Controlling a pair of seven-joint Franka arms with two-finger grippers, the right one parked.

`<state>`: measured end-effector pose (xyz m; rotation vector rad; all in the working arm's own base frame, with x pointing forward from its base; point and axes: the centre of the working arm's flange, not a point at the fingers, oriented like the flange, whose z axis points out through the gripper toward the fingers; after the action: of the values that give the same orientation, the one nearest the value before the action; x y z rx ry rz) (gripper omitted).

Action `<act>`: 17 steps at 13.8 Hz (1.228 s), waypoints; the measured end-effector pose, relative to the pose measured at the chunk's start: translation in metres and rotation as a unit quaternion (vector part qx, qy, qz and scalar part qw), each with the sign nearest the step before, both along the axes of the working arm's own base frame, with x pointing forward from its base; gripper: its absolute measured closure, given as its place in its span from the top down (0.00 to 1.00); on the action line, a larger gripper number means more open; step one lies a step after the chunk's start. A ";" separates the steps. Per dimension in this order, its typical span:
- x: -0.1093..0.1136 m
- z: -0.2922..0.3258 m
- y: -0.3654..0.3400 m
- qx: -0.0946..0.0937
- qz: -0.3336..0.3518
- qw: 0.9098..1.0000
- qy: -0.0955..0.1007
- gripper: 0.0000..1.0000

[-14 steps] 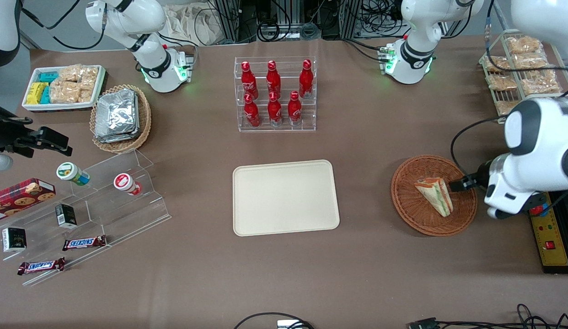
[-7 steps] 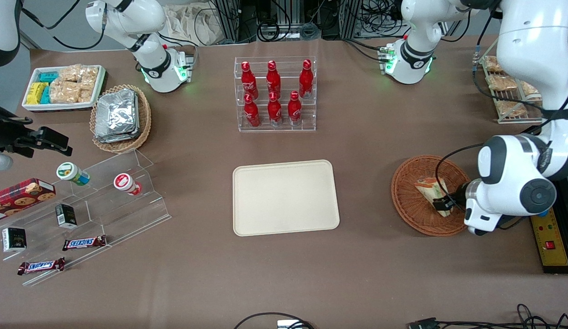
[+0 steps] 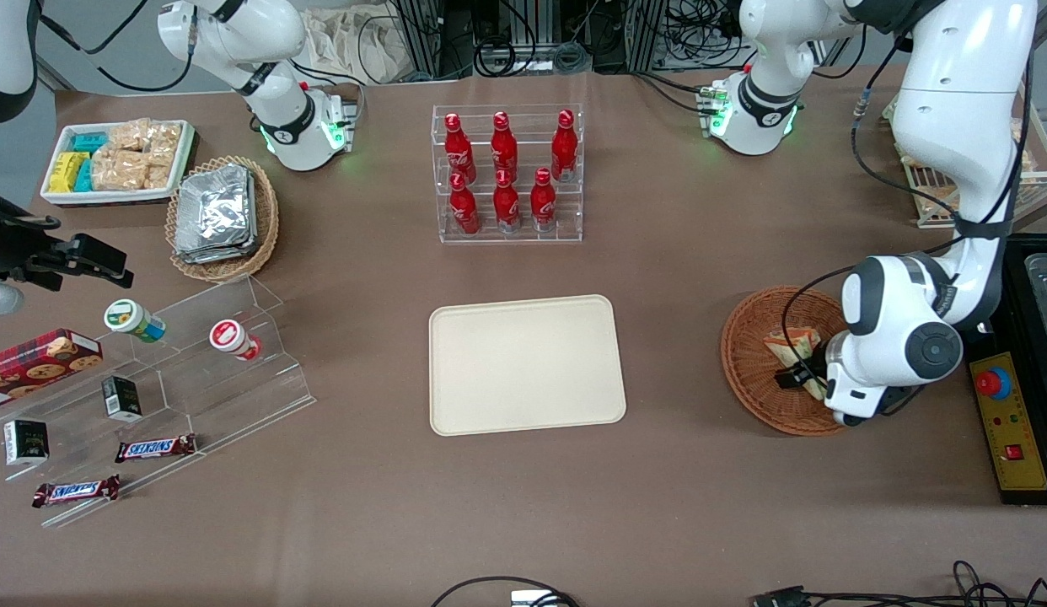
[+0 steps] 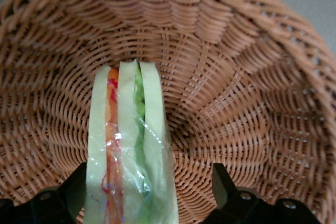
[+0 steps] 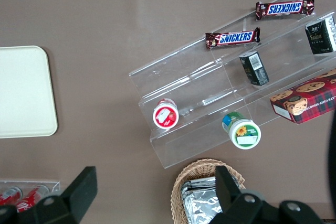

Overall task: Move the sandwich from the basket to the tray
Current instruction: 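Lower the open left gripper around the sandwich and close it, then lift the sandwich with the left gripper and carry it toward the tray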

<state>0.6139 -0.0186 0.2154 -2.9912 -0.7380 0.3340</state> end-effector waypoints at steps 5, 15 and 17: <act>-0.006 -0.007 0.014 0.001 0.012 1.000 0.008 0.83; 0.002 0.076 0.004 0.001 -0.005 1.000 -0.013 0.34; 0.001 0.122 -0.018 -0.005 -0.041 0.998 -0.037 0.34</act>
<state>0.6154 -0.0370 0.3379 -3.0473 -0.6178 0.2267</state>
